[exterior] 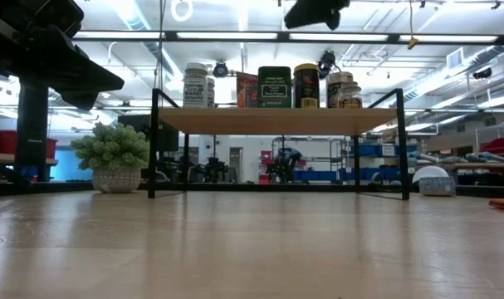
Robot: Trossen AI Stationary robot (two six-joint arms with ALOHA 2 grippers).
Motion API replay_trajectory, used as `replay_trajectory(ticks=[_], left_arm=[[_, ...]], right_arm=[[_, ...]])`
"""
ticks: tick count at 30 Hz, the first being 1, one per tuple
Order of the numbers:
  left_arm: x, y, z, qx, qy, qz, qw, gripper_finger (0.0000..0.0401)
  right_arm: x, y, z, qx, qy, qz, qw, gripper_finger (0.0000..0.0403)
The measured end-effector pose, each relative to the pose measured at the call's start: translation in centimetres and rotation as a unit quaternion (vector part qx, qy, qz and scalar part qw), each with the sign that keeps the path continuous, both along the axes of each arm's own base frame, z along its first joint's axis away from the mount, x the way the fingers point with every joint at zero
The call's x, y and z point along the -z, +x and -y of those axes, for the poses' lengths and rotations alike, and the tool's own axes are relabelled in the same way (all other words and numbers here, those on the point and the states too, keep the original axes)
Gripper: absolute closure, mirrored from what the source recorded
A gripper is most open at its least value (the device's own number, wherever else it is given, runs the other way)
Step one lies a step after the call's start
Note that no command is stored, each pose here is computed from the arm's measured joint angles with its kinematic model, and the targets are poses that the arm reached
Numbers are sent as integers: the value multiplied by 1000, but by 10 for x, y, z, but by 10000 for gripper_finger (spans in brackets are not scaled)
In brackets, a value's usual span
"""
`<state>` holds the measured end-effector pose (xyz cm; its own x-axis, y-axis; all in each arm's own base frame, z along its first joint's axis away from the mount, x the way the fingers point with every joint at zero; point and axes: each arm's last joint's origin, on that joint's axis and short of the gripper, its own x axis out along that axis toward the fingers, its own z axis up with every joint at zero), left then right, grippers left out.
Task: Shelf spices
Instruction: Return to Home Position
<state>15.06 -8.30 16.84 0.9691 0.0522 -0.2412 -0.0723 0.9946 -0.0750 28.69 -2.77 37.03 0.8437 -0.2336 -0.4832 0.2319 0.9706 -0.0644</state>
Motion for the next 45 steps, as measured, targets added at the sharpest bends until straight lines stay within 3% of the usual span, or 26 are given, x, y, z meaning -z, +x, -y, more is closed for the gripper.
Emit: replay_trajectory(ticks=[4,8,12,16,20,26,45], left_arm=[[0,0,0,-4,-19,1,1000,395],[-1,0,1,6,-45,3,999,395],[-1,2,-2,21,-39,-1,999,395],[-5,-1,-7,64,-25,-9,998,395],[-10,-10,-18,69,-9,-17,997,395],[-24,-30,-35,89,12,10,996,395],[-39,-57,-67,125,32,91,987,395]], right_arm=[[28,-1,-24,-28,27,-52,998,326],[74,-8,-43,-15,31,-104,994,325],[117,-24,-55,3,70,-96,993,326],[145,-40,-67,-19,104,-43,993,327],[158,-51,-75,-39,122,-2,992,326],[169,-58,-79,-45,126,-13,991,326],[169,-58,-78,-34,95,-10,995,325]])
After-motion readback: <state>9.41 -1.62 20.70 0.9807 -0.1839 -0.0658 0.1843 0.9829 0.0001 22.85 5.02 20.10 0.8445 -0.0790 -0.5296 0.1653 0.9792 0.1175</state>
